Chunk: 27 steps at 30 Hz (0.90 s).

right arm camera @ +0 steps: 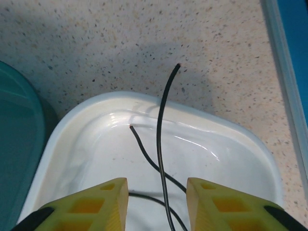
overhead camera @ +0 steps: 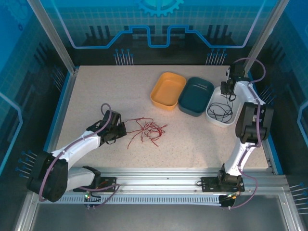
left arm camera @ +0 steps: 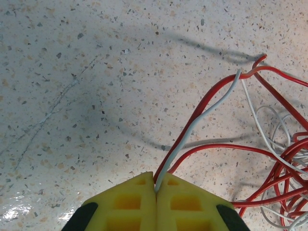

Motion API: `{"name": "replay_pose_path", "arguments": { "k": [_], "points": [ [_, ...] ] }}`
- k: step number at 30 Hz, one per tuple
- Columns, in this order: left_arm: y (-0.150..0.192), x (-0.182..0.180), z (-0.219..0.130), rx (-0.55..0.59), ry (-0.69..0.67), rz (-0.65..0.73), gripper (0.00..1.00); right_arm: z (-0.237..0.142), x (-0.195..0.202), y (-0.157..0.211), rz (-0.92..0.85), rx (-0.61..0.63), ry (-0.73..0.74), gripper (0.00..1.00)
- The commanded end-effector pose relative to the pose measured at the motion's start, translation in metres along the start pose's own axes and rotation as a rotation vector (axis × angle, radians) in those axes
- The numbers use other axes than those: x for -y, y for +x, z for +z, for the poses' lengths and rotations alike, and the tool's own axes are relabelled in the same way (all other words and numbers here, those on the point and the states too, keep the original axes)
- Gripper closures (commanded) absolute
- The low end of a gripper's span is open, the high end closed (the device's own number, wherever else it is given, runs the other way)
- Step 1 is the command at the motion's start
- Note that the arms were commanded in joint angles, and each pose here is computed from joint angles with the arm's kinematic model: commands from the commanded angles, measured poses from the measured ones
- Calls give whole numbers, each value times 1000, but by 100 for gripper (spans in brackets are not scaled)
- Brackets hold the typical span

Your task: Untangle the cables

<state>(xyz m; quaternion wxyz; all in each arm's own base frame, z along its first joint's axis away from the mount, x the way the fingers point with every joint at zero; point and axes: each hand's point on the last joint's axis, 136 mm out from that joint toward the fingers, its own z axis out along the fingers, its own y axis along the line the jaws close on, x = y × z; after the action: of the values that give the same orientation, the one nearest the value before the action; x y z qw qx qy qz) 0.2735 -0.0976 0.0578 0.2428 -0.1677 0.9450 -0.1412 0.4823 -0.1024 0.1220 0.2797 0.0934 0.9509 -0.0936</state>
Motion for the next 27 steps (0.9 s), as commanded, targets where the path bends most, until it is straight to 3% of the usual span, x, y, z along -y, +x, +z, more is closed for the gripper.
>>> {"name": "replay_pose_path", "arguments": {
  "k": [1, 4, 12, 22, 27],
  "points": [
    [0, 1, -4, 12, 25, -9, 100, -26, 14, 9, 80, -22, 57, 69],
    [0, 0, -5, 18, 26, -5, 100, -32, 19, 16, 136, -53, 76, 73],
    [2, 0, -4, 11, 33, -6, 100, -2, 35, 33, 213, -150, 197, 99],
    [3, 0, -2, 6, 31, -3, 100, 25, 36, 40, 186, -146, 225, 100],
    [3, 1, 1, 0, 36, -8, 100, 43, 27, 59, 146, -209, 210, 100]
  ]
}}
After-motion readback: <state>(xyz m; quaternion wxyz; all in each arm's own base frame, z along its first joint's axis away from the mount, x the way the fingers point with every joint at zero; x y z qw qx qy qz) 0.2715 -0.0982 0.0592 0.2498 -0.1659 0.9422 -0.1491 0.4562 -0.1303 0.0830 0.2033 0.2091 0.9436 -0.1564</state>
